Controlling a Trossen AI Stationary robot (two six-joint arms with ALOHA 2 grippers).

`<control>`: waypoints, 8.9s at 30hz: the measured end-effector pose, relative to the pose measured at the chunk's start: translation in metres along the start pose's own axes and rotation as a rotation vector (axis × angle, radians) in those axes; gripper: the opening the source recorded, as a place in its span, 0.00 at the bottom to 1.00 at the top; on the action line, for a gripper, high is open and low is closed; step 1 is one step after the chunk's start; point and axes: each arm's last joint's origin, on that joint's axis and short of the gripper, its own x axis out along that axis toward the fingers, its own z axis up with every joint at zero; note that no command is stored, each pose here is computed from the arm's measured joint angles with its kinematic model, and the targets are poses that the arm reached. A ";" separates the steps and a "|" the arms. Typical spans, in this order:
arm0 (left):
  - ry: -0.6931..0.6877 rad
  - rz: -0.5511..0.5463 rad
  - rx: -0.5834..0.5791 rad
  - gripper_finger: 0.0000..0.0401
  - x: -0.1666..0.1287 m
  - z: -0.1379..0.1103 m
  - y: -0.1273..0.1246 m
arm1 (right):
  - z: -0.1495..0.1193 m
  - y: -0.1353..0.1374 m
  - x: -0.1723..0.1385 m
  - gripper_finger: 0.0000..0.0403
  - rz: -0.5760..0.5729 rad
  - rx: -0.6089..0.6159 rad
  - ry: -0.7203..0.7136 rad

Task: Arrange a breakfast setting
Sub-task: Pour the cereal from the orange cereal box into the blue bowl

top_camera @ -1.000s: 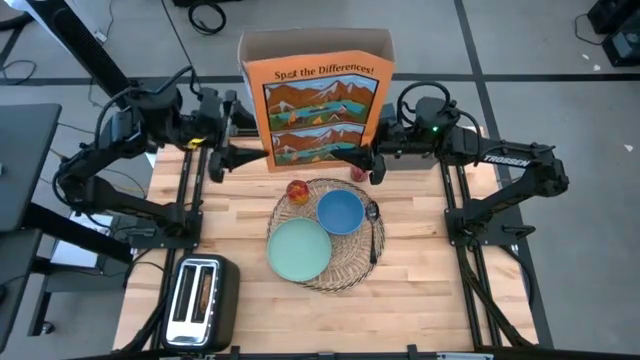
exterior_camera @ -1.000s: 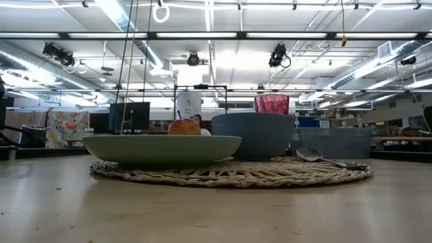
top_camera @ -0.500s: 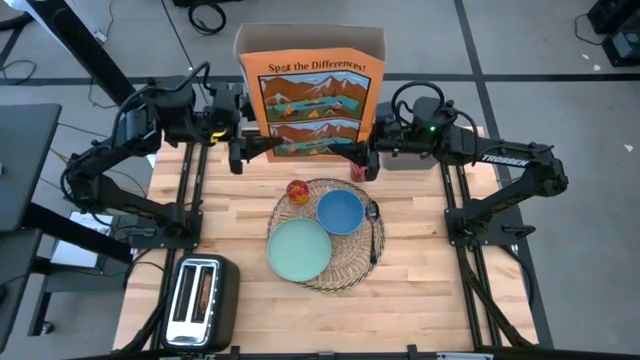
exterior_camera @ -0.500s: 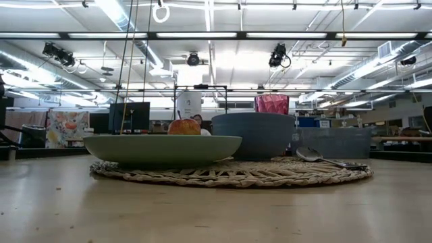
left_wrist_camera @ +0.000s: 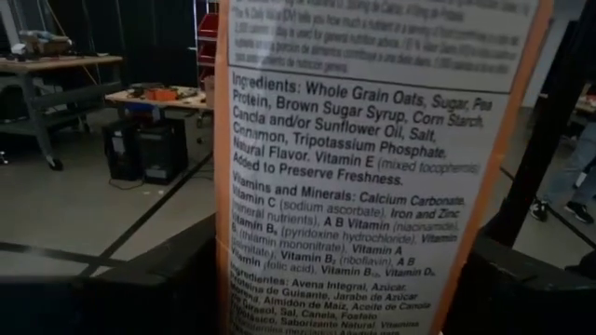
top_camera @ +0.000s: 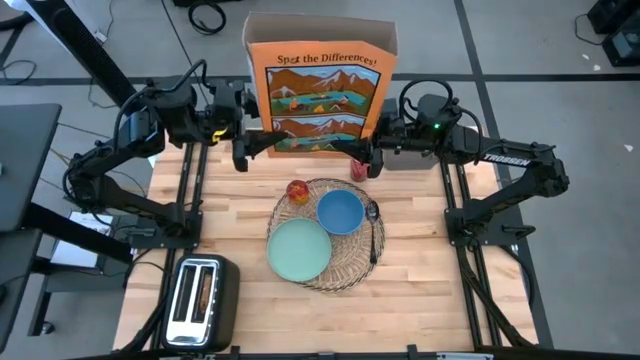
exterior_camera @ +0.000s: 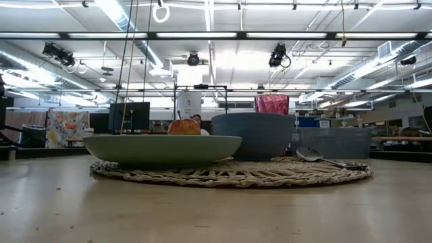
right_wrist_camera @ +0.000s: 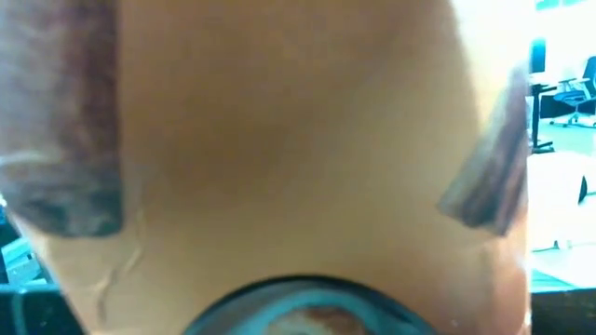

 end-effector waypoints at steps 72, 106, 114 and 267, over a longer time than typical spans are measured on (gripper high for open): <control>-0.379 0.008 0.022 0.72 -0.010 0.039 -0.003 | -0.036 -0.026 0.005 0.89 -0.007 -0.020 -0.291; -0.271 0.027 0.010 0.71 0.042 0.013 0.003 | 0.006 -0.014 0.020 0.93 0.138 -0.139 -0.764; -0.267 0.022 0.010 0.71 0.042 0.013 0.003 | 0.012 -0.013 0.014 0.90 0.107 -0.172 -0.862; 0.137 0.108 -0.156 0.88 0.003 -0.014 0.003 | -0.091 0.002 -0.202 0.62 0.249 0.198 -0.548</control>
